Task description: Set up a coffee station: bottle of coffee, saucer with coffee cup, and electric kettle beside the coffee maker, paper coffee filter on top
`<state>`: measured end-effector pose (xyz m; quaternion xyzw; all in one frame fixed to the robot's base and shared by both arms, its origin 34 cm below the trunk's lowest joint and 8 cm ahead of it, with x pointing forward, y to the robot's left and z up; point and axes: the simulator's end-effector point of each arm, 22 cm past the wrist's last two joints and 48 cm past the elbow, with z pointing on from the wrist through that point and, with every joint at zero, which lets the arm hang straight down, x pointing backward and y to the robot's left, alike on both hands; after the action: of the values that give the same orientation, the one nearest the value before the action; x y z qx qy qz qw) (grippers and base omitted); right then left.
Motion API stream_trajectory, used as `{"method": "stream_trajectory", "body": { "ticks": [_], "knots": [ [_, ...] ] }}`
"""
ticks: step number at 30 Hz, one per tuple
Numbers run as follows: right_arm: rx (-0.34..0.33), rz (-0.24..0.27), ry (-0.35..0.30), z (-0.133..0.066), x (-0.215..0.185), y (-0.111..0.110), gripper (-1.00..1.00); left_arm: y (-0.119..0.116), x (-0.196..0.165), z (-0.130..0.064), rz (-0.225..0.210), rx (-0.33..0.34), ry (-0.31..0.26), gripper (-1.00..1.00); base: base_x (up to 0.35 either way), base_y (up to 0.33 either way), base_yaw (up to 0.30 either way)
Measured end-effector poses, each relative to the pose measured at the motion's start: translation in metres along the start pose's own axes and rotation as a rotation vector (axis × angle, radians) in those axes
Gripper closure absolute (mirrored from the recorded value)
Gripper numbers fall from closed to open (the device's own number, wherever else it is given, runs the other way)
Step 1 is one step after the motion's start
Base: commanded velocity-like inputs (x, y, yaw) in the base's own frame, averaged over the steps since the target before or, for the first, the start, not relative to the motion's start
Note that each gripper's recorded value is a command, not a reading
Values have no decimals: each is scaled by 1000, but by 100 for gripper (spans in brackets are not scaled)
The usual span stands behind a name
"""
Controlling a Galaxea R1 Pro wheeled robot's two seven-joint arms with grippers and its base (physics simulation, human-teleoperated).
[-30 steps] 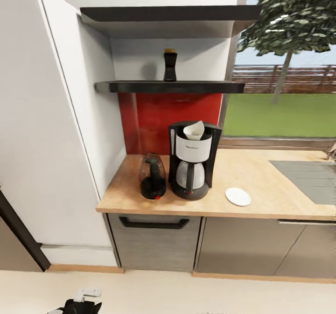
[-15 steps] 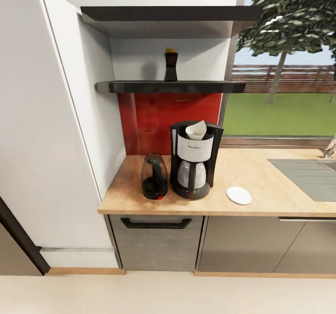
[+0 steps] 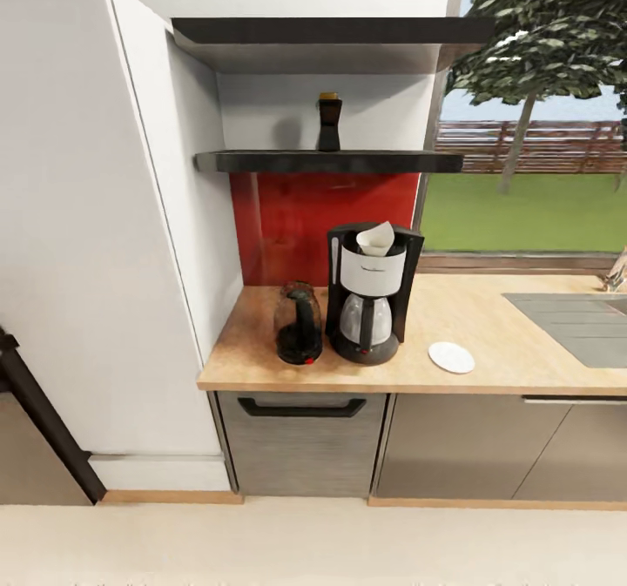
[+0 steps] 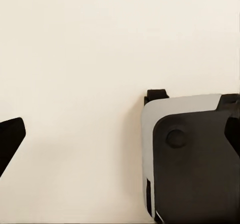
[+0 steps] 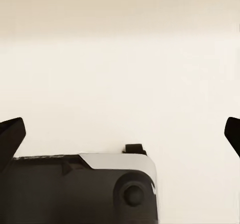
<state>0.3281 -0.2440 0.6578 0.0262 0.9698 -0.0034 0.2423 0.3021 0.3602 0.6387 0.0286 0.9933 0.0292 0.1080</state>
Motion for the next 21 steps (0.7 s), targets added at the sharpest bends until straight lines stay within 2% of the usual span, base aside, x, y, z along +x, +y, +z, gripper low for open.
{"method": "stream_trajectory", "body": {
  "ticks": [7, 8, 9, 10, 12, 15, 17, 21],
  "knots": [
    [-48, -12, -79, -1, -27, 36, -100, 5, 8, 0, -3, -33, 9, -100, -196, 189, 0],
    [-160, -110, -178, -10, -69, 101, -100, 33, 8, -2, -3, -161, 9, -100, -40, 38, 0],
    [-210, -114, -358, -30, -151, 140, -100, 34, 8, -3, -3, -165, 9, -100, -26, 25, 0],
    [-218, -104, -542, -62, -233, 148, -100, 34, 8, -3, -4, -165, 9, -100, -16, 16, 0],
    [-231, -108, -632, -83, -269, 155, -100, 33, 8, -3, -5, -164, 9, -100, -8, 8, 0],
    [-232, -86, -882, -159, -367, 152, -100, 31, 9, -2, -6, -161, 10, -100, -1, 1, 0],
    [-242, -84, -958, -197, -399, 156, -100, 28, 10, -2, -6, -157, 13, -100, 0, 0, 0],
    [-249, -90, -1018, -233, -439, 160, -100, 26, 11, -2, -6, -153, 14, -100, 0, 0, 0]
  ]
}}
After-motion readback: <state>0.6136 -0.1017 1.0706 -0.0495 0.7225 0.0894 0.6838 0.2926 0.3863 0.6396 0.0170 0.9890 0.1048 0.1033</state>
